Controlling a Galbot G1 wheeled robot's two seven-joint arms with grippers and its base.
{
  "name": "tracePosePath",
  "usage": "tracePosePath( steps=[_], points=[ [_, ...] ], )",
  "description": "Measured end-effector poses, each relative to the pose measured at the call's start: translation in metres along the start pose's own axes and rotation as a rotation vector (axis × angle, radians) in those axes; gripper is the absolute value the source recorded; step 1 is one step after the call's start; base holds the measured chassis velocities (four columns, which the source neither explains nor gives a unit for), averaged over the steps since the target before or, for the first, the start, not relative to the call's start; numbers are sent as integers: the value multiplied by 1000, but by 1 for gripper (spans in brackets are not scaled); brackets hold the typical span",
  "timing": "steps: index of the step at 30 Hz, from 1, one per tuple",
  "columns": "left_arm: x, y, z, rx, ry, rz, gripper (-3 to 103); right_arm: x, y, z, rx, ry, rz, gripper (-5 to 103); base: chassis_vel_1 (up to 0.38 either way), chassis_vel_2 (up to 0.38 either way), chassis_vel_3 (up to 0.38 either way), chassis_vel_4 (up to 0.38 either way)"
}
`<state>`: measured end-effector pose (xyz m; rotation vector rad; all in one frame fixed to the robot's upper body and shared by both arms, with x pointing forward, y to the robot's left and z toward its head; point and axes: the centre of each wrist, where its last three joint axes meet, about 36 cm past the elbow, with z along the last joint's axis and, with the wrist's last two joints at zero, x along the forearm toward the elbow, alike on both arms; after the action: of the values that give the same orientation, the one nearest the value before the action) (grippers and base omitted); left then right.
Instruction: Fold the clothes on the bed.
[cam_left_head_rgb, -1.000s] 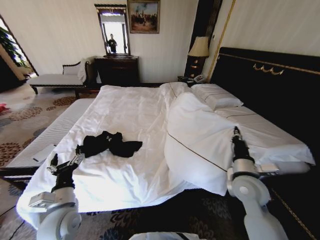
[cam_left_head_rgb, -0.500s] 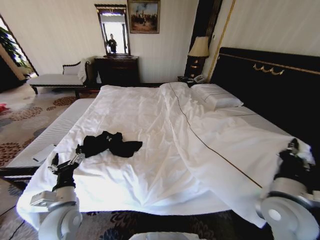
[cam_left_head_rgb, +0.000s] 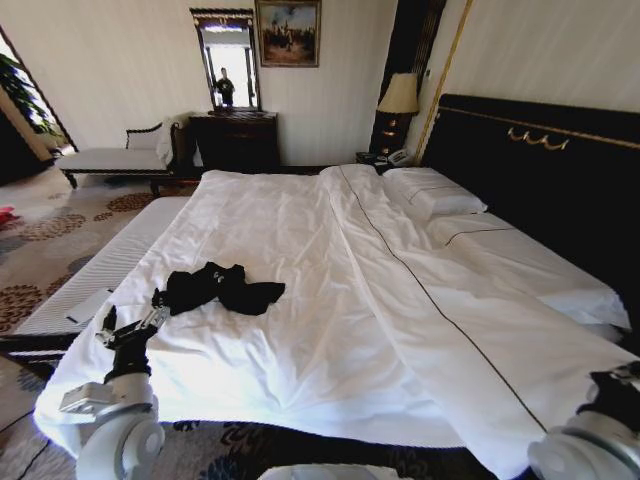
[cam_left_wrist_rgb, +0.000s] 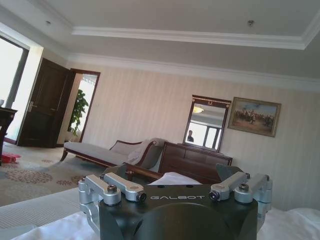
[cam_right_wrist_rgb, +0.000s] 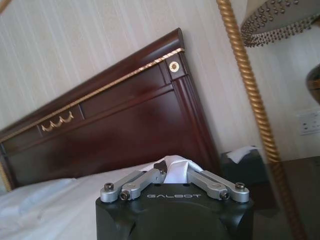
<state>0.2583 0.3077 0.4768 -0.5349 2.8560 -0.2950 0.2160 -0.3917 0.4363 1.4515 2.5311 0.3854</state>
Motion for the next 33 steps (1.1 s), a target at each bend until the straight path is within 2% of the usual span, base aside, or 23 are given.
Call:
tracePosePath(
  steps=[7,12,16,23,24,27,29,32,33],
  points=[
    [-2,-1,3,2,-5,-4,100,13,-17,28,60,58,74,1,0,0,0,0],
    [-4,0,7,5,-9,-10,100,12,-42,46,86,140,200,1,0,0,0,0],
    [-5,0,9,6,-9,-13,100,11,-56,56,124,156,239,1,0,0,0,0],
    [-6,0,10,8,-10,-14,100,24,-52,69,148,184,238,1,0,0,0,0],
    [-6,0,10,8,-9,-14,100,29,-49,70,144,193,231,-2,0,0,0,0],
    [-5,1,10,5,-9,-17,100,41,-42,68,135,216,216,14,0,0,0,0],
    [-5,2,10,4,-10,-17,100,43,-40,66,133,219,211,14,0,0,0,0],
    [-5,4,10,-1,-10,-21,100,51,-25,47,123,202,178,30,0,0,0,0],
    [-5,4,10,-1,-10,-21,100,51,-25,47,123,202,178,30,0,0,0,0]
  ],
)
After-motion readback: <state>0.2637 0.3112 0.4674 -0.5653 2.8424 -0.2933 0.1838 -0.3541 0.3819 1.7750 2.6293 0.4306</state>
